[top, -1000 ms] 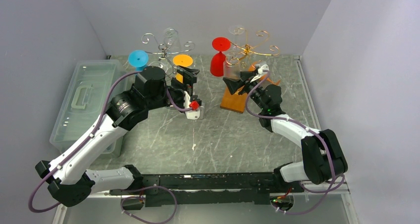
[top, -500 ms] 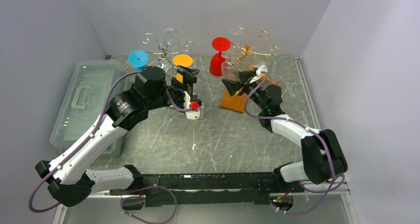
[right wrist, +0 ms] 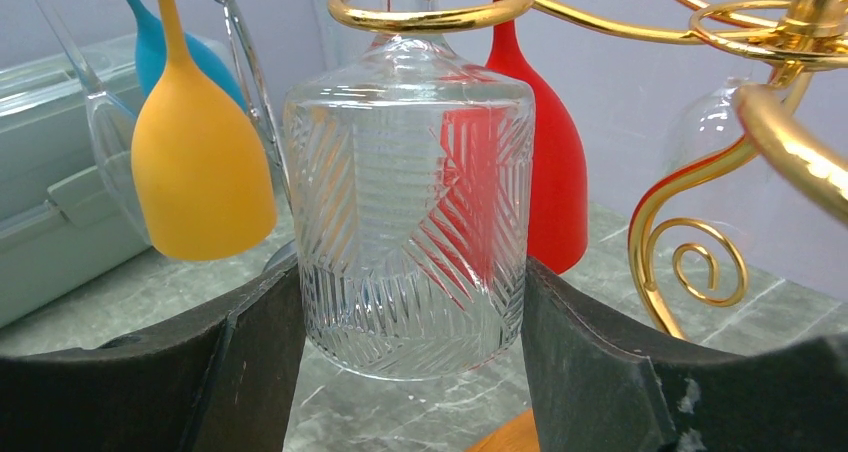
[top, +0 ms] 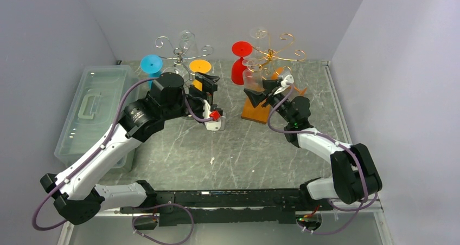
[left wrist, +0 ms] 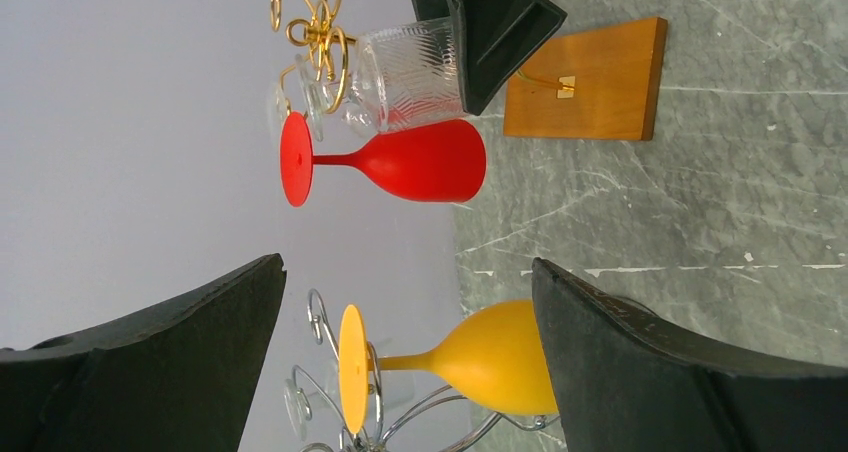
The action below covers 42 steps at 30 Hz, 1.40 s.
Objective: Place the wine glass upside down on the wine glass rack
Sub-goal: Turn the wine glass upside down at the wine rack.
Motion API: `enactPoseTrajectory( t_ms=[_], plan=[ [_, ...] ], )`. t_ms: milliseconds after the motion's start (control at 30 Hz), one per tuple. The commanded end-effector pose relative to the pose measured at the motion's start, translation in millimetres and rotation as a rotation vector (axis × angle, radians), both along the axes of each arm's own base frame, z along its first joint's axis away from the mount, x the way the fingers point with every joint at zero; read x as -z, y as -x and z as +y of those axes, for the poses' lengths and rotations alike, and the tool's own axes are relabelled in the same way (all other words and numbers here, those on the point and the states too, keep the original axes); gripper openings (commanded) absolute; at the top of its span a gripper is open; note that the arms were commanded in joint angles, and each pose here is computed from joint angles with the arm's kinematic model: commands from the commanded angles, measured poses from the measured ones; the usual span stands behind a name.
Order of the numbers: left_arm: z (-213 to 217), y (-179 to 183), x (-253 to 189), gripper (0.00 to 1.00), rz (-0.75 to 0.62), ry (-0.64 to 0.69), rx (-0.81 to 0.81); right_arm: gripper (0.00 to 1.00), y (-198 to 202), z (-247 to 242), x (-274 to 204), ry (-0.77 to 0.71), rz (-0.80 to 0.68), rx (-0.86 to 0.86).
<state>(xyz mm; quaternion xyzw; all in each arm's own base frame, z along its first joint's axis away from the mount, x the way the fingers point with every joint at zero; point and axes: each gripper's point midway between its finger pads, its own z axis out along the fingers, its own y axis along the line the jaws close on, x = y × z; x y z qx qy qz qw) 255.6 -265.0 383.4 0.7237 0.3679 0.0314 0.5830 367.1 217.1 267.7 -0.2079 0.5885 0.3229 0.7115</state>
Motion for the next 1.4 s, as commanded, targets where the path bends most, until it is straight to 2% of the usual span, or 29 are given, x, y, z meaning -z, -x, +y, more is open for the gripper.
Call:
enactPoseTrajectory(
  t_ms=[0,233,633,833,1033,1367],
  plan=[
    [-3.1,-1.5,-14.6,0.99,-0.038,0.030,-0.002,0.55,22.3,1.8,-45.0,-0.028,-0.206,-0.044],
    [-5.9,-3.0,-15.6,0.99,-0.037,0.033,-0.006,0.56,25.5,-3.9,-44.2,-0.041,-0.228,-0.018],
    [-10.0,-14.2,-16.6,0.99,-0.037,0.053,-0.049,0.58,21.8,-13.5,-31.8,-0.148,-0.228,0.029],
    [-16.7,-25.9,-23.6,0.99,0.024,0.118,-0.107,0.58,15.6,-10.2,-31.9,-0.103,-0.292,0.032],
    [-19.3,-28.1,-24.3,0.99,0.030,0.122,-0.109,0.59,8.1,-6.8,-25.6,-0.047,-0.358,0.041],
    [-24.0,-33.3,-21.4,0.99,0.028,0.115,-0.110,0.55,-0.1,-1.1,-23.6,-0.082,-0.363,0.024]
  ],
)
